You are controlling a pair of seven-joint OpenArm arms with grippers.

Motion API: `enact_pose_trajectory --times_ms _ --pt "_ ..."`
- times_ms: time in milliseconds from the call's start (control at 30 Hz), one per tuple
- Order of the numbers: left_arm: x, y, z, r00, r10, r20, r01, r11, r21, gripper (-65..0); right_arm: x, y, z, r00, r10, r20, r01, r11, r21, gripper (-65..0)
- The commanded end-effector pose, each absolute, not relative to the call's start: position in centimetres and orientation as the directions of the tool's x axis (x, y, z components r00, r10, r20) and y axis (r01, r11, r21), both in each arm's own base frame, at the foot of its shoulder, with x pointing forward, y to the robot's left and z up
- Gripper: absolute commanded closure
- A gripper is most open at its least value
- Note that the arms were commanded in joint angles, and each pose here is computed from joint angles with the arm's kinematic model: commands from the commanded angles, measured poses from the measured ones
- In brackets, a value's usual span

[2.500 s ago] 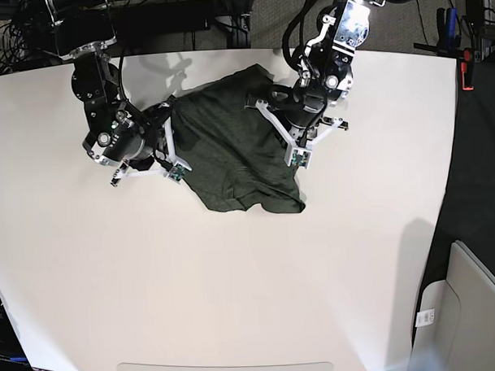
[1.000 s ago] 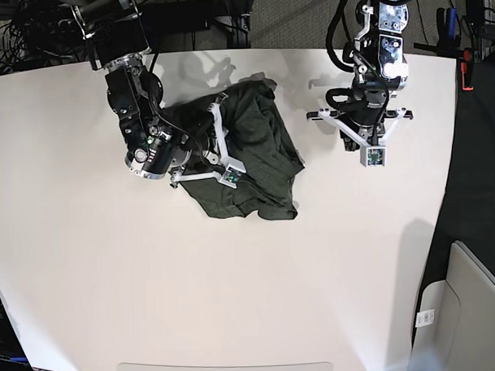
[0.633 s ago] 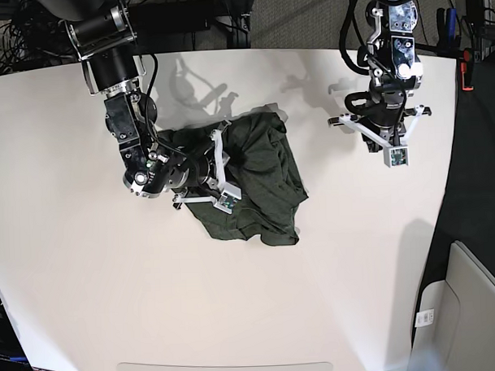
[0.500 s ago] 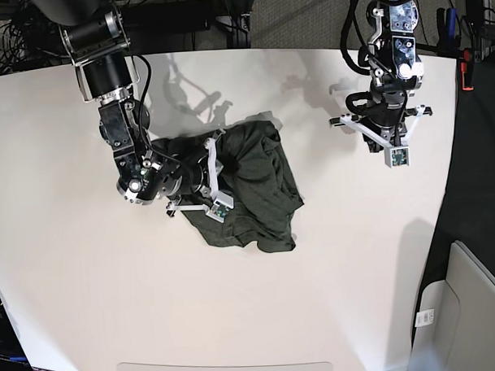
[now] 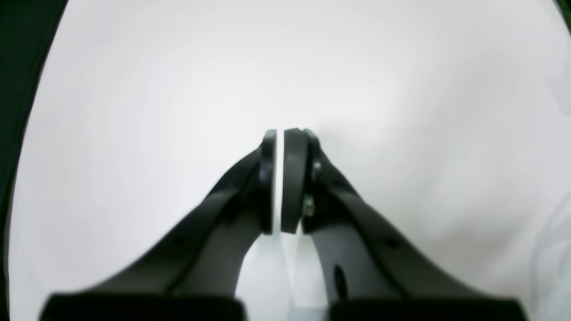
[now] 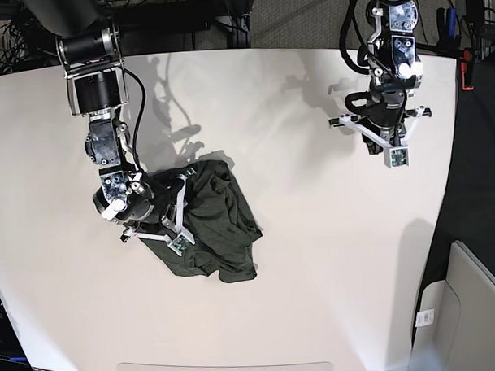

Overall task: Fold the T-shirt properly
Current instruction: 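Drag the shirt's edge with the right gripper and flatten it on the table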

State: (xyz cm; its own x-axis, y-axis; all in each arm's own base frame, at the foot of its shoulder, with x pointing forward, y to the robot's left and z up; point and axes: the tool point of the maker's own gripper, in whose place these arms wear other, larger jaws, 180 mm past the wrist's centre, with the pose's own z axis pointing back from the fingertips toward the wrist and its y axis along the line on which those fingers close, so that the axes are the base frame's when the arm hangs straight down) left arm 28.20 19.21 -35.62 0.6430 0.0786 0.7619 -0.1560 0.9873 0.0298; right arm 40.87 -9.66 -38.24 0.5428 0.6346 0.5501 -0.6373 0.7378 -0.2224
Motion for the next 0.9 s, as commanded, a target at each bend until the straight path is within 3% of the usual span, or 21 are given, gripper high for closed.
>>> enact_pose_trajectory --times_ms 0,467,600,867 --pt "29.0 19.5 -34.2 0.596 0.066 0.8 -0.158 0.987 0.037 -0.8 42.6 -10.1 -36.3 0.514 0.642 0.569 -0.617 0.738 -0.275 -12.2" --pt "28.5 19.5 -33.9 0.588 0.057 0.807 -0.153 0.987 0.042 -0.8 41.7 -7.6 -30.4 0.432 0.624 0.651 -0.614 0.732 -0.295 -12.2" --pt "28.5 19.2 -34.0 0.589 0.06 0.806 -0.15 0.988 0.037 -0.8 39.2 -9.5 -30.3 0.401 0.702 0.589 -0.663 0.666 -0.342 -12.2" --pt "28.7 19.2 -33.8 0.584 0.06 0.809 -0.15 0.988 0.036 -0.8 35.2 -13.6 -30.9 0.471 0.697 0.54 -0.634 0.694 -0.341 -12.2"
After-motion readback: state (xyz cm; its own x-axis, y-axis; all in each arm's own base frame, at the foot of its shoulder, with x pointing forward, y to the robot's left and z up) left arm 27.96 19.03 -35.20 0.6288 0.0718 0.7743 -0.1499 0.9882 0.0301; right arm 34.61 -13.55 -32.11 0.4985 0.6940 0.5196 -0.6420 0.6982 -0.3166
